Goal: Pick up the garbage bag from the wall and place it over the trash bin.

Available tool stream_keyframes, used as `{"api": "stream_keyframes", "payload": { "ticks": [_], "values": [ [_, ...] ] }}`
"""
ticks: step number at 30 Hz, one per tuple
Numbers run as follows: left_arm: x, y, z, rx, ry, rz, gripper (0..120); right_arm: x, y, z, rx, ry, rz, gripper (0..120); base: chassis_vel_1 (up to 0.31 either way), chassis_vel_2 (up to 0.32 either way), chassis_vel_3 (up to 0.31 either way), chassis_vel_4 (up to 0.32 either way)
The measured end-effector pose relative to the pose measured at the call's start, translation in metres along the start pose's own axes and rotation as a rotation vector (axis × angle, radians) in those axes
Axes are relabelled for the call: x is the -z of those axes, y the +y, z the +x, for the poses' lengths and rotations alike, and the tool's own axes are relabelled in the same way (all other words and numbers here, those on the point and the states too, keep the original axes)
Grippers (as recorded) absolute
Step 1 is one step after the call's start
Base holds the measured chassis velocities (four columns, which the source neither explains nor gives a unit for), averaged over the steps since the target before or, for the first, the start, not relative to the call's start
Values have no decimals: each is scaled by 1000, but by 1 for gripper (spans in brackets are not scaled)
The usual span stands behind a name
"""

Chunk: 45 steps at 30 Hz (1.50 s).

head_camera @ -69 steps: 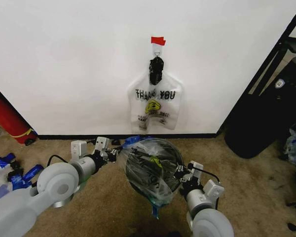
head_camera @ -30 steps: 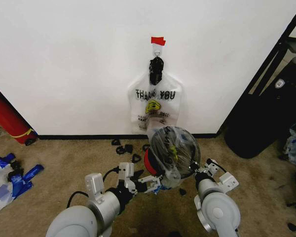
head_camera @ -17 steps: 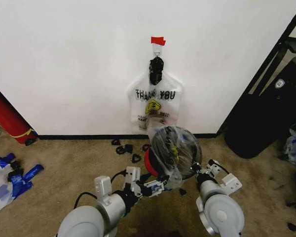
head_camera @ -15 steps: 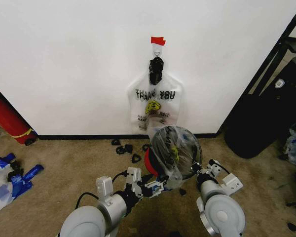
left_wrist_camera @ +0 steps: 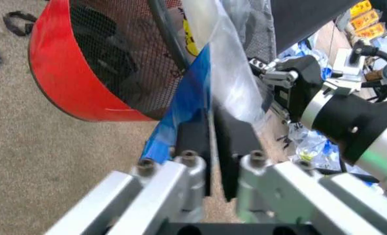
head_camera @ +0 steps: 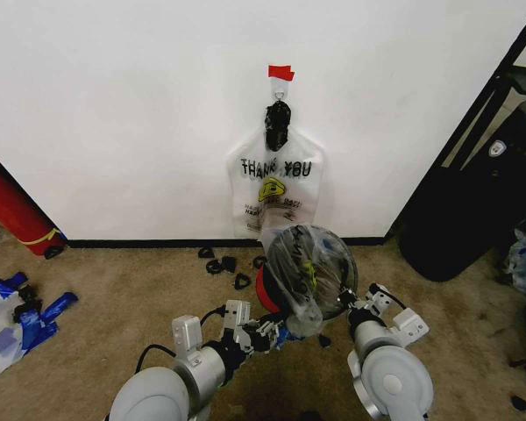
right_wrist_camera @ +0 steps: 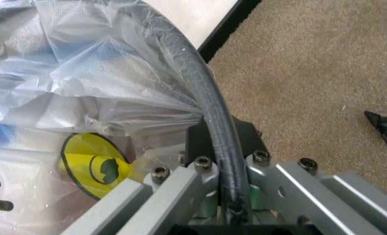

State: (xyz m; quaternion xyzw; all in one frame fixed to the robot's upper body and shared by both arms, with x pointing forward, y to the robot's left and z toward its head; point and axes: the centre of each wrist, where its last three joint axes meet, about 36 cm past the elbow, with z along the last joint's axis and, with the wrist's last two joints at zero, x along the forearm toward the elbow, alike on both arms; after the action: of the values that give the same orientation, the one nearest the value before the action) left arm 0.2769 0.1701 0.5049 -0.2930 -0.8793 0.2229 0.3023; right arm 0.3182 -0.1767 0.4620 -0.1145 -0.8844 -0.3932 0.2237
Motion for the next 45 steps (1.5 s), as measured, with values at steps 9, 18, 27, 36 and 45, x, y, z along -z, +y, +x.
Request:
{"api": "stream_keyframes", "payload": {
  "ticks": [9, 18, 27, 36, 45],
  "values": [
    [0, -3, -1, -13, 0, 9, 0, -1, 1, 0, 0, 2, -3, 0, 0, 0, 0, 0],
    [1, -1, 4, 4, 18, -16, 0, 2, 0, 0, 0, -3, -12, 0, 0, 0, 0, 0],
    [-3, -3, 4, -12, 23, -21, 30, 3, 1, 1, -1, 1, -20, 0, 0, 0, 0, 0],
    [-8, 3, -1, -1, 22, -77, 29, 4, 1, 3, 2, 4, -22, 0, 0, 0, 0, 0],
    [-10, 3, -3, -2, 28, -74, 1, 4, 2, 3, 2, 6, -22, 0, 0, 0, 0, 0]
  ]
}}
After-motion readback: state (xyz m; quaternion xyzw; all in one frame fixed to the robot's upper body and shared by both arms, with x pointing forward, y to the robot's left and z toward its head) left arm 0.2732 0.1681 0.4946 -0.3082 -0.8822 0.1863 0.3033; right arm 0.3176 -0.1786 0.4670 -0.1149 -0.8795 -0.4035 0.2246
